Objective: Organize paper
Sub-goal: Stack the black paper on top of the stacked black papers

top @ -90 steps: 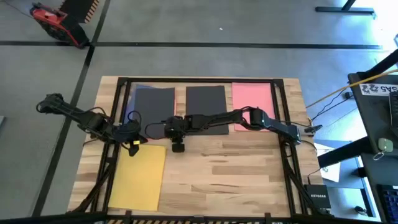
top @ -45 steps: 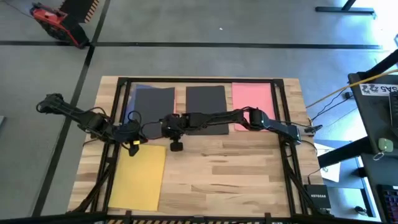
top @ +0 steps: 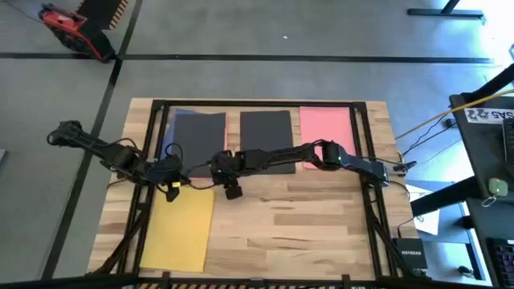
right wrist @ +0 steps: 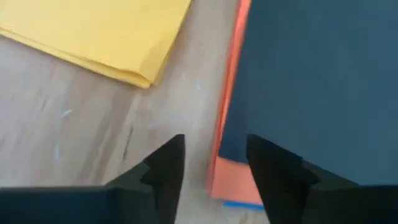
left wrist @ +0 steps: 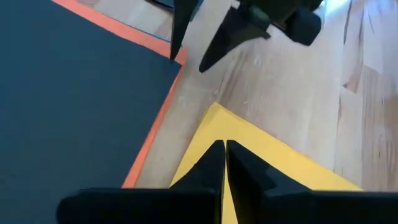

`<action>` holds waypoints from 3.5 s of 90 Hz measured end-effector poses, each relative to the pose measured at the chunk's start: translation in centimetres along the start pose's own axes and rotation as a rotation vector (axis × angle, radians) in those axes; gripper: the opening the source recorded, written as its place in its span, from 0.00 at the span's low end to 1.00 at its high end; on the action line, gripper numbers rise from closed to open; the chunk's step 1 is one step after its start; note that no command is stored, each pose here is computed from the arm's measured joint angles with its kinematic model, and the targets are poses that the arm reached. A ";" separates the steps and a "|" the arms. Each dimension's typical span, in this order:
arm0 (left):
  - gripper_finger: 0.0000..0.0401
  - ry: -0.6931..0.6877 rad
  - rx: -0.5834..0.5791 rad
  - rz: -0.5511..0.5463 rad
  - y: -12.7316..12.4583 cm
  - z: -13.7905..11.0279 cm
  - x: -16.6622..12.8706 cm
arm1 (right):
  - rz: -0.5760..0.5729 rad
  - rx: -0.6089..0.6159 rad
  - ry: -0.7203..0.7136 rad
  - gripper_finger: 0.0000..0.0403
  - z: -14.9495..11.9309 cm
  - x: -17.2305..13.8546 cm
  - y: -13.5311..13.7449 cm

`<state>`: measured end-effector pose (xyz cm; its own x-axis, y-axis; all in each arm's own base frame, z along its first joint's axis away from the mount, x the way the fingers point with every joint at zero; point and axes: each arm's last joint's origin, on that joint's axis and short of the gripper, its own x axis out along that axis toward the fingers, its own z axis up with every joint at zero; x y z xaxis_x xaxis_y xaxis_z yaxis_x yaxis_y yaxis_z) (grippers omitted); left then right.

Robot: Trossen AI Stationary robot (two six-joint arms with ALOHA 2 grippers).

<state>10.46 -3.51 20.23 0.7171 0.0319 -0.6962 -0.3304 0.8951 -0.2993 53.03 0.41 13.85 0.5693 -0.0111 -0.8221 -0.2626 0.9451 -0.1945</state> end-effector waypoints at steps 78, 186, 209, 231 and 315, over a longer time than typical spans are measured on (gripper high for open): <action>0.00 0.014 -0.002 0.012 0.1 -0.1 0.0 | 0.007 0.058 0.037 0.03 -0.9 1.1 0.3; 0.00 0.055 0.005 0.052 0.5 -0.5 0.0 | -0.011 0.144 0.066 0.51 0.0 1.2 -0.6; 0.00 0.054 -0.002 0.051 0.5 -0.5 0.0 | -0.013 0.199 0.074 0.45 -0.3 1.8 -0.5; 0.00 0.054 0.001 0.051 0.5 -0.5 0.0 | -0.004 0.198 0.078 0.22 -0.3 1.9 -0.3; 0.00 -0.098 -0.074 -0.095 -0.7 0.9 -0.3 | -0.069 0.180 0.126 0.00 3.2 -6.3 -1.7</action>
<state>11.02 -3.75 21.27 0.8022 -0.0047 -0.5970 -0.3003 0.8610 -0.4104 52.39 -0.11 21.03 0.4763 -0.1073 -0.8727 -0.0772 0.9836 -0.1631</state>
